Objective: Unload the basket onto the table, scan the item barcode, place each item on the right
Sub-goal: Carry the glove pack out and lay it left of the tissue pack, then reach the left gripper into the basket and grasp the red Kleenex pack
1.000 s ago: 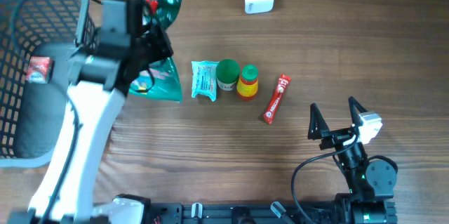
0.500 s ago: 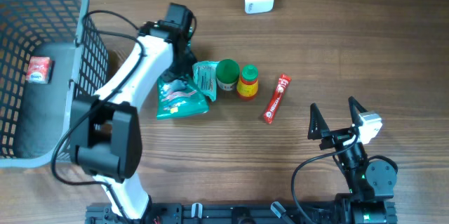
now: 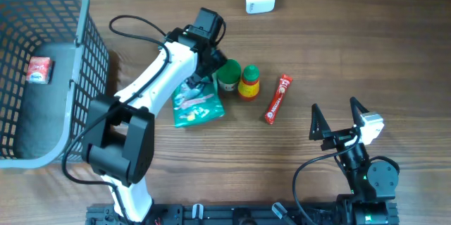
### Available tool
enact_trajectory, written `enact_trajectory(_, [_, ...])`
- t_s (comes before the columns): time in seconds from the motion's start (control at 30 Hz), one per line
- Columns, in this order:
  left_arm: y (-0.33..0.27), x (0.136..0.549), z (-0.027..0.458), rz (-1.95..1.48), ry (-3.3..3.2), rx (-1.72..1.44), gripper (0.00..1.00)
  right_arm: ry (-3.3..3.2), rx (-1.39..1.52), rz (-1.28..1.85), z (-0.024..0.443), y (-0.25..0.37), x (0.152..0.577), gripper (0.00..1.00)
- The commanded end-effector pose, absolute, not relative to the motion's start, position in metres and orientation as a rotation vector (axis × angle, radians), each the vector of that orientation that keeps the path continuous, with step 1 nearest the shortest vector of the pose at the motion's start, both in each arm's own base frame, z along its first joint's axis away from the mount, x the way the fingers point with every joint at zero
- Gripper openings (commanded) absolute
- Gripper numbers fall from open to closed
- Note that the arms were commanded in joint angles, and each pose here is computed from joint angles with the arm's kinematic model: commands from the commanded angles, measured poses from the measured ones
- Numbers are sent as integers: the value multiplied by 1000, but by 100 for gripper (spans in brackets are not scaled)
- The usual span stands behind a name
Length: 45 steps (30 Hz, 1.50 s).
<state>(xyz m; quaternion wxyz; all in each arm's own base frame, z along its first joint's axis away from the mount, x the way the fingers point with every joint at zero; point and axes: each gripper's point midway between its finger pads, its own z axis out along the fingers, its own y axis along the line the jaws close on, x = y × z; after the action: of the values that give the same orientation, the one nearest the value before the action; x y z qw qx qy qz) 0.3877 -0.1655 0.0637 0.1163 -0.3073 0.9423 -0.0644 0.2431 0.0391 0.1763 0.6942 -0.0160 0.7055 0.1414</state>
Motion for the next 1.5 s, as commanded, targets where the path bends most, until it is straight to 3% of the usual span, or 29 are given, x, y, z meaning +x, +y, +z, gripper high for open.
enact_trajectory(0.0, [-167,391,89,-216,2716,-866,100,1567,-27,316,178,39,243,100])
enact_trajectory(0.1, [-161,397,129,-252,2619,-850,100,1567,-27,316,178,39,243,100])
enact_trajectory(0.33, [-141,414,285,-367,2201,-614,100,1567,-27,316,178,39,243,100])
enact_trajectory(0.5, [-117,410,329,-262,2059,-529,100,1567,-27,316,178,39,243,100])
enact_trajectory(0.73, [4,372,435,-40,1628,-833,100,1567,-27,316,178,39,243,100])
enact_trajectory(0.87, [86,346,415,-6,1589,-1112,100,1567,-27,316,178,39,243,100])
enact_trajectory(1.13, [195,314,335,111,1675,-1509,97,1567,-27,315,178,39,243,100])
enact_trajectory(1.23, [221,310,297,192,1727,-1625,84,1567,-27,316,178,39,243,100])
enact_trajectory(1.47, [254,328,200,290,1850,-1781,85,1567,-27,316,178,39,243,100])
